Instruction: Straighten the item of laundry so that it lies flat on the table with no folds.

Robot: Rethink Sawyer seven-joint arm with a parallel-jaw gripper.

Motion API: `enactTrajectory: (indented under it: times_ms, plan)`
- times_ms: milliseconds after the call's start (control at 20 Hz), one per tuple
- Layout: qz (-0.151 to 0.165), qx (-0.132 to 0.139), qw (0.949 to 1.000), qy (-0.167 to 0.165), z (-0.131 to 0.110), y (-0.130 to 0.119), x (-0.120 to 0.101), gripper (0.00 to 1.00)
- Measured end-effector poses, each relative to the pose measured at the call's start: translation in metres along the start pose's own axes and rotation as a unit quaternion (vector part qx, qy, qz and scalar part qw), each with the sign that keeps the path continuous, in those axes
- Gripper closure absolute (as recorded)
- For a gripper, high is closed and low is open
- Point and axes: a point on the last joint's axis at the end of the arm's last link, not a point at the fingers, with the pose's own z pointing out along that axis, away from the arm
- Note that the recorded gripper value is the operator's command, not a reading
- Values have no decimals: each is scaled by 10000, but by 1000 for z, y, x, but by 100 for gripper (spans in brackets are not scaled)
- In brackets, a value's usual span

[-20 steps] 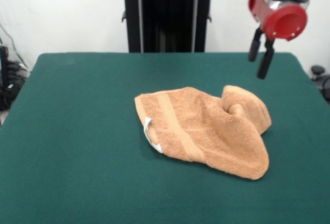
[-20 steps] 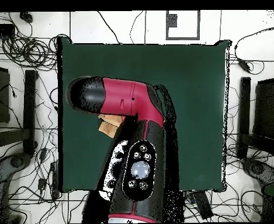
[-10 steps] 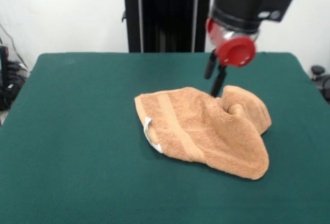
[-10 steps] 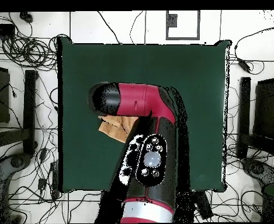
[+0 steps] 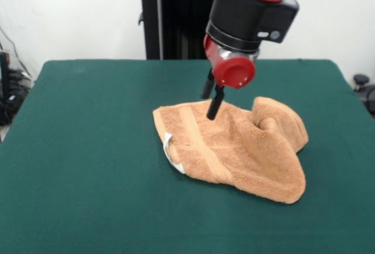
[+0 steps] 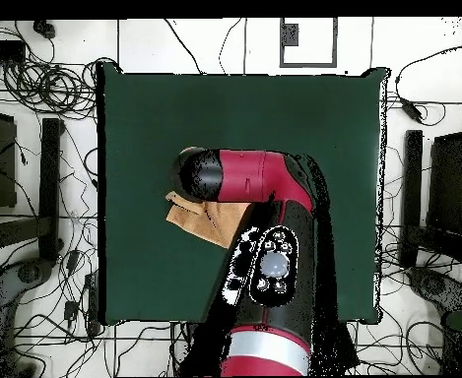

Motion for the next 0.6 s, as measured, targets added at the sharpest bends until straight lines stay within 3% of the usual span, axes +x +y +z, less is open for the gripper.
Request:
enactTrajectory:
  times_ms: [300,500,600]
  plan:
    - [-82,-23,10000,-50,11,-2,0,0]
    - [-161,6,9999,-42,35,-7,10,0]
    - [-245,113,9996,-31,59,-15,21,0]
